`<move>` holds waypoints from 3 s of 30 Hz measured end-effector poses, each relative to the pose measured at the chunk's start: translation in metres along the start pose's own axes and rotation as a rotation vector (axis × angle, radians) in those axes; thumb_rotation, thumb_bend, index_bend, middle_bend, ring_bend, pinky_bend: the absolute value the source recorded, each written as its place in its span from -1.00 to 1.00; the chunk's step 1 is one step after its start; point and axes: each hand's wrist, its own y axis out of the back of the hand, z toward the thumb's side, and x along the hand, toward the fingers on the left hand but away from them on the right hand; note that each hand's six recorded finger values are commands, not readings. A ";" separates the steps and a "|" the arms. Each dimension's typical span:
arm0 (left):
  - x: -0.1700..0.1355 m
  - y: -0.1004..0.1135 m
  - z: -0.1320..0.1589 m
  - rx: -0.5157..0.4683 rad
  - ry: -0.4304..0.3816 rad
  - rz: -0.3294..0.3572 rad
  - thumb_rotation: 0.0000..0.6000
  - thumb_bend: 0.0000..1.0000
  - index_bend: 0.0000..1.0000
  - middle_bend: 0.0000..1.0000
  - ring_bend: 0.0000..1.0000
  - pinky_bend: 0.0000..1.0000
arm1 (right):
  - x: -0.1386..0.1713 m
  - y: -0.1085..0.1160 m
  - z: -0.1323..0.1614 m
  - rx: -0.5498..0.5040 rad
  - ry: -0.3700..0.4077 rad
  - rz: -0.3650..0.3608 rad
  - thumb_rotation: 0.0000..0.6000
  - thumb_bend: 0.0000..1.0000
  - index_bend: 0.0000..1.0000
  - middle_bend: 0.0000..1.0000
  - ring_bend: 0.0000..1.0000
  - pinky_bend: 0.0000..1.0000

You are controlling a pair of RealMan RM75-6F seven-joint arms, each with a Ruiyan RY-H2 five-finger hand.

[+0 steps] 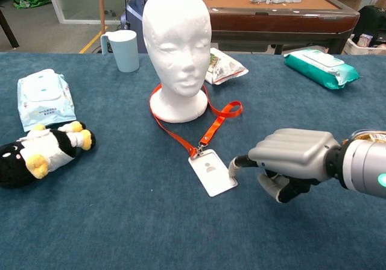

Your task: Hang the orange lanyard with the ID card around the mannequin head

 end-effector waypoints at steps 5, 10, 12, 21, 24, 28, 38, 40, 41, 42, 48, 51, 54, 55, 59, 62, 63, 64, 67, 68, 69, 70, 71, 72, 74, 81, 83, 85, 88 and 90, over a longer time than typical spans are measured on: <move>0.001 -0.002 0.006 -0.009 -0.024 -0.002 0.07 -0.86 -1.00 -0.91 -0.62 -0.10 | 0.001 0.000 0.008 0.004 0.021 0.000 1.00 0.58 -0.59 1.00 1.00 1.00; 0.002 -0.005 0.015 -0.019 -0.059 -0.008 0.07 -0.86 -1.00 -0.91 -0.62 -0.10 | 0.005 0.001 0.006 0.006 0.014 -0.005 1.00 0.58 -0.59 1.00 1.00 1.00; 0.001 -0.006 0.018 -0.024 -0.068 -0.011 0.07 -0.86 -1.00 -0.91 -0.62 -0.10 | 0.007 0.000 0.002 0.007 0.003 -0.005 1.00 0.58 -0.59 1.00 1.00 1.00; 0.002 -0.012 0.030 -0.041 -0.100 -0.034 0.07 -0.86 -1.00 -0.91 -0.62 -0.10 | 0.012 -0.004 -0.010 0.000 -0.027 0.004 1.00 0.59 -0.59 1.00 1.00 1.00; 0.002 -0.014 0.032 -0.042 -0.109 -0.039 0.07 -0.86 -1.00 -0.91 -0.62 -0.10 | 0.011 -0.008 -0.009 -0.002 -0.025 0.009 1.00 0.58 -0.59 1.00 1.00 1.00; 0.003 -0.016 0.037 -0.045 -0.121 -0.046 0.07 -0.86 -1.00 -0.91 -0.62 -0.10 | 0.009 -0.007 -0.007 -0.006 -0.019 0.006 1.00 0.58 -0.59 1.00 1.00 1.00; 0.003 -0.023 0.046 -0.045 -0.155 -0.067 0.07 -0.86 -1.00 -0.91 -0.62 -0.10 | 0.007 -0.005 0.007 0.004 0.016 0.002 1.00 0.59 -0.59 1.00 1.00 1.00; 0.002 -0.023 0.047 -0.045 -0.159 -0.066 0.08 -0.86 -1.00 -0.91 -0.62 -0.10 | 0.007 -0.004 0.011 0.005 0.023 -0.001 1.00 0.59 -0.59 1.00 1.00 1.00; 0.003 -0.022 0.047 -0.047 -0.160 -0.065 0.08 -0.86 -1.00 -0.91 -0.62 -0.10 | 0.007 -0.004 0.011 0.005 0.023 -0.002 1.00 0.59 -0.59 1.00 1.00 1.00; 0.003 -0.022 0.047 -0.047 -0.161 -0.065 0.07 -0.86 -1.00 -0.91 -0.62 -0.10 | 0.008 -0.003 0.011 0.004 0.021 -0.004 1.00 0.59 -0.59 1.00 1.00 1.00; 0.007 -0.020 0.044 -0.048 -0.144 -0.054 0.07 -0.86 -1.00 -0.91 -0.62 -0.10 | 0.012 -0.004 -0.001 0.007 -0.012 0.002 1.00 0.58 -0.59 1.00 1.00 1.00; 0.009 -0.020 0.038 -0.052 -0.124 -0.048 0.07 -0.86 -1.00 -0.91 -0.62 -0.10 | 0.013 -0.006 -0.005 0.005 -0.024 0.002 1.00 0.58 -0.59 1.00 1.00 1.00; 0.009 -0.019 0.034 -0.051 -0.112 -0.041 0.07 -0.86 -1.00 -0.91 -0.62 -0.10 | 0.012 -0.007 -0.008 0.004 -0.031 0.003 1.00 0.58 -0.59 1.00 1.00 1.00; 0.009 -0.018 0.033 -0.052 -0.107 -0.039 0.07 -0.86 -1.00 -0.91 -0.62 -0.10 | 0.012 -0.007 -0.008 0.004 -0.032 0.004 1.00 0.58 -0.59 1.00 1.00 1.00; 0.009 -0.016 0.032 -0.049 -0.104 -0.040 0.07 -0.86 -1.00 -0.91 -0.62 -0.10 | 0.009 -0.007 -0.006 0.000 -0.025 0.008 1.00 0.58 -0.59 1.00 1.00 1.00; 0.009 -0.017 0.032 -0.048 -0.104 -0.041 0.06 -0.86 -1.00 -0.91 -0.62 -0.10 | 0.006 -0.008 -0.003 0.000 -0.017 0.009 1.00 0.58 -0.59 1.00 1.00 1.00; 0.009 -0.017 0.032 -0.048 -0.104 -0.041 0.07 -0.86 -1.00 -0.91 -0.62 -0.10 | 0.006 -0.008 -0.002 0.001 -0.014 0.009 1.00 0.59 -0.59 1.00 1.00 1.00; 0.008 -0.017 0.032 -0.048 -0.104 -0.041 0.07 -0.86 -1.00 -0.91 -0.62 -0.10 | 0.006 -0.007 -0.001 0.001 -0.011 0.007 1.00 0.59 -0.59 1.00 1.00 1.00; 0.008 -0.017 0.032 -0.049 -0.105 -0.038 0.07 -0.86 -1.00 -0.91 -0.62 -0.10 | 0.006 -0.006 0.003 0.001 -0.002 0.001 1.00 0.59 -0.59 1.00 1.00 1.00; 0.008 -0.016 0.032 -0.050 -0.105 -0.036 0.08 -0.86 -1.00 -0.91 -0.62 -0.10 | 0.006 -0.005 0.004 0.002 0.000 -0.001 1.00 0.59 -0.59 1.00 1.00 1.00; 0.008 -0.016 0.032 -0.049 -0.105 -0.036 0.08 -0.86 -1.00 -0.91 -0.62 -0.10 | 0.005 -0.005 0.005 0.003 0.002 -0.001 1.00 0.59 -0.59 1.00 1.00 1.00; 0.008 -0.016 0.032 -0.050 -0.105 -0.036 0.08 -0.86 -1.00 -0.91 -0.62 -0.10 | 0.005 -0.004 0.006 0.006 0.006 -0.001 1.00 0.59 -0.59 1.00 1.00 1.00; 0.008 -0.016 0.032 -0.050 -0.104 -0.035 0.08 -0.86 -1.00 -0.91 -0.62 -0.10 | 0.004 -0.004 0.008 0.006 0.009 -0.001 1.00 0.59 -0.59 1.00 1.00 1.00; 0.008 -0.015 0.032 -0.049 -0.103 -0.035 0.08 -0.86 -1.00 -0.91 -0.62 -0.10 | 0.003 -0.004 0.009 0.006 0.012 -0.001 1.00 0.58 -0.59 1.00 1.00 1.00; 0.008 -0.015 0.031 -0.050 -0.101 -0.035 0.07 -0.86 -1.00 -0.91 -0.62 -0.10 | 0.002 -0.003 0.013 0.003 0.018 -0.003 1.00 0.58 -0.59 1.00 1.00 1.00; 0.006 -0.015 0.029 -0.052 -0.096 -0.034 0.07 -0.86 -1.00 -0.91 -0.62 -0.10 | -0.004 0.000 0.028 -0.003 0.047 -0.013 1.00 0.59 -0.59 1.00 1.00 1.00; 0.006 -0.015 0.028 -0.052 -0.096 -0.032 0.07 -0.86 -1.00 -0.91 -0.62 -0.10 | -0.004 0.003 0.032 -0.007 0.054 -0.024 1.00 0.59 -0.59 1.00 1.00 1.00; 0.007 -0.014 0.028 -0.053 -0.094 -0.030 0.07 -0.86 -1.00 -0.91 -0.62 -0.10 | -0.001 0.007 0.032 -0.011 0.057 -0.037 1.00 0.59 -0.59 1.00 1.00 1.00; 0.007 -0.014 0.024 -0.054 -0.082 -0.029 0.07 -0.86 -1.00 -0.91 -0.62 -0.10 | 0.006 0.014 0.025 -0.014 0.043 -0.061 1.00 0.57 -0.59 1.00 1.00 1.00; 0.007 -0.014 0.021 -0.055 -0.071 -0.028 0.08 -0.86 -1.00 -0.91 -0.62 -0.10 | 0.012 0.018 0.017 -0.019 0.026 -0.079 1.00 0.53 -0.59 1.00 1.00 1.00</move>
